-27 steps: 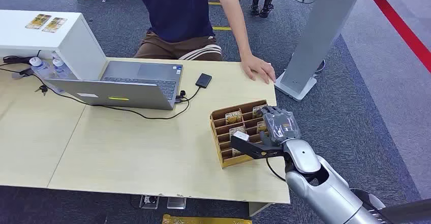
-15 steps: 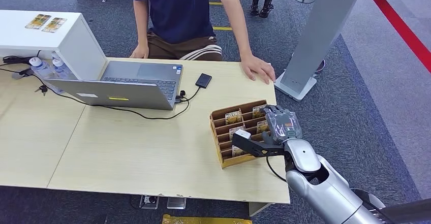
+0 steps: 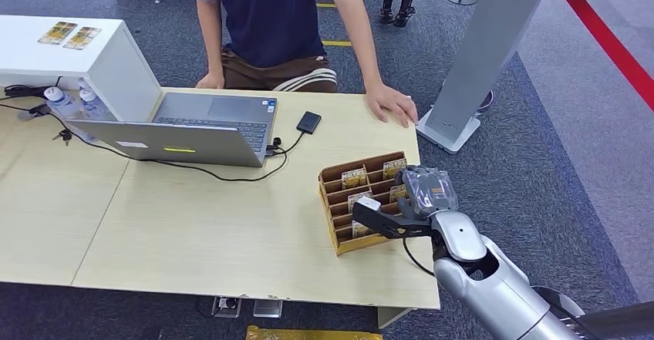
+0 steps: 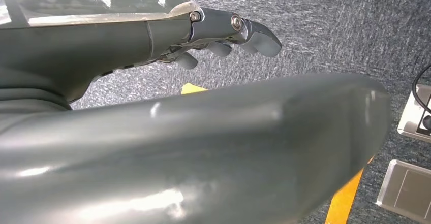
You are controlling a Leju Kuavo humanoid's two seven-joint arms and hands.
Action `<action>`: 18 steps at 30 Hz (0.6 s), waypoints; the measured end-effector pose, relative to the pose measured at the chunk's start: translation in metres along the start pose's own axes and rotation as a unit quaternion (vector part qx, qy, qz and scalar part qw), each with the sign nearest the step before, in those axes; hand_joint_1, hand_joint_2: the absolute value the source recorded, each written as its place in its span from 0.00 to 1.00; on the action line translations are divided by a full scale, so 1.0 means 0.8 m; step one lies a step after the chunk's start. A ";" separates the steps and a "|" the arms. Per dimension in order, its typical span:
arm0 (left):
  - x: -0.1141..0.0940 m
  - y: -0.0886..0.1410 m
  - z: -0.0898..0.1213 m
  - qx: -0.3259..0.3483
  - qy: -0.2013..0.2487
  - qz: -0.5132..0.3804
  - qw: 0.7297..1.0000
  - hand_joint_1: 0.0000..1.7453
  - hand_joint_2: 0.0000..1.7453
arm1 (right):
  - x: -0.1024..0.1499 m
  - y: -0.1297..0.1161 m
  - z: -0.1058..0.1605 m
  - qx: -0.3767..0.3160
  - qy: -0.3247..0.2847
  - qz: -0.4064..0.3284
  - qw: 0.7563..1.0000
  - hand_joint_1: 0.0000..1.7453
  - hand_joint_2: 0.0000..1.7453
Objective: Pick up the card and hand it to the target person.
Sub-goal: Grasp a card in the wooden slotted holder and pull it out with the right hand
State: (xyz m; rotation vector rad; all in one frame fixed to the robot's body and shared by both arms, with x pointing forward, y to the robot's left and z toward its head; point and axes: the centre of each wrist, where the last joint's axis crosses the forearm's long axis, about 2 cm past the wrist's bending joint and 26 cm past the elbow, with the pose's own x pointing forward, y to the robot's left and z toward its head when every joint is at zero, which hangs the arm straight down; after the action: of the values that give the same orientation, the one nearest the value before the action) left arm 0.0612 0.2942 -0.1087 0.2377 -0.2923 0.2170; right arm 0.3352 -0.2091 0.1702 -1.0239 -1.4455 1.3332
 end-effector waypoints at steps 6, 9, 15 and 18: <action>0.000 0.000 0.000 0.000 0.000 0.000 1.000 0.00 0.00 | 0.001 0.003 0.001 0.005 -0.004 0.002 1.000 0.65 1.00; 0.000 0.000 0.000 0.001 0.000 0.000 1.000 0.00 0.00 | 0.001 0.004 0.001 0.007 -0.005 0.001 1.000 0.70 1.00; 0.000 0.000 0.000 0.003 0.000 0.000 1.000 0.00 0.00 | 0.002 0.004 0.001 0.008 -0.007 0.001 1.000 0.73 1.00; 0.000 0.000 0.000 0.003 0.000 0.000 1.000 0.00 0.00 | 0.002 0.004 0.001 0.008 -0.007 0.001 1.000 0.74 1.00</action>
State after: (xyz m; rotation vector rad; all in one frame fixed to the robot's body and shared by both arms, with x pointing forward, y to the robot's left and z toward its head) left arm 0.0612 0.2944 -0.1086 0.2432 -0.2917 0.2170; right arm 0.3341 -0.2078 0.1670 -1.0078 -1.4428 1.3526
